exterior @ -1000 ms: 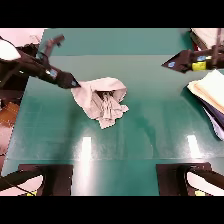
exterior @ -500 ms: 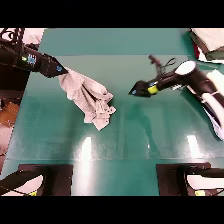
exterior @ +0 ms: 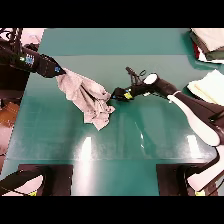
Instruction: Fold the shirts.
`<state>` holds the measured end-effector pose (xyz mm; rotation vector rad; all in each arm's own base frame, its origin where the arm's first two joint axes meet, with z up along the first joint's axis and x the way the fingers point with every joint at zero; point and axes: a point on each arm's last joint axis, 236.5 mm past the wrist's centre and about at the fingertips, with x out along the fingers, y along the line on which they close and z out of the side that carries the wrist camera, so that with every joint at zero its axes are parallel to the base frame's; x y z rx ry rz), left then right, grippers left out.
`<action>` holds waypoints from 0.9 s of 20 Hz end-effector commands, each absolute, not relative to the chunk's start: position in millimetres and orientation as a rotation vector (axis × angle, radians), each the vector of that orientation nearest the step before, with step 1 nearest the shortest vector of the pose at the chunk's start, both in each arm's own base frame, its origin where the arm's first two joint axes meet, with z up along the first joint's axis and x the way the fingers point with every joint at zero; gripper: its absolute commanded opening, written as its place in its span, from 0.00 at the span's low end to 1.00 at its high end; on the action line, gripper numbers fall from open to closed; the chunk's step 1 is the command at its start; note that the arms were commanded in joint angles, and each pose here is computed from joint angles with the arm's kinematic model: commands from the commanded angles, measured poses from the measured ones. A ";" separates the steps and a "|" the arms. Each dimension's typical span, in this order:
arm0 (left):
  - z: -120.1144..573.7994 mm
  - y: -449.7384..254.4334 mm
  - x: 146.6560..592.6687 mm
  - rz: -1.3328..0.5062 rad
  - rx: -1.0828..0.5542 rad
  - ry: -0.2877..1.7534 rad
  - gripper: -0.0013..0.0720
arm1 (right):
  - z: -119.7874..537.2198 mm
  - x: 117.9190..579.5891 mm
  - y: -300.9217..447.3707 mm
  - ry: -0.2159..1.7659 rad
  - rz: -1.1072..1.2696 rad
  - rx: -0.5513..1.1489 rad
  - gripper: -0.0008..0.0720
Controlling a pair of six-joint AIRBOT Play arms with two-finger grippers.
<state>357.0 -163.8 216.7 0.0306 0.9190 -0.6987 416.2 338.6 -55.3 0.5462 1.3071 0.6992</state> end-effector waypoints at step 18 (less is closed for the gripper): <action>273.6 -161.0 356.5 -0.678 0.050 0.795 0.05 | 75.7 495.3 273.3 0.954 0.647 0.113 0.03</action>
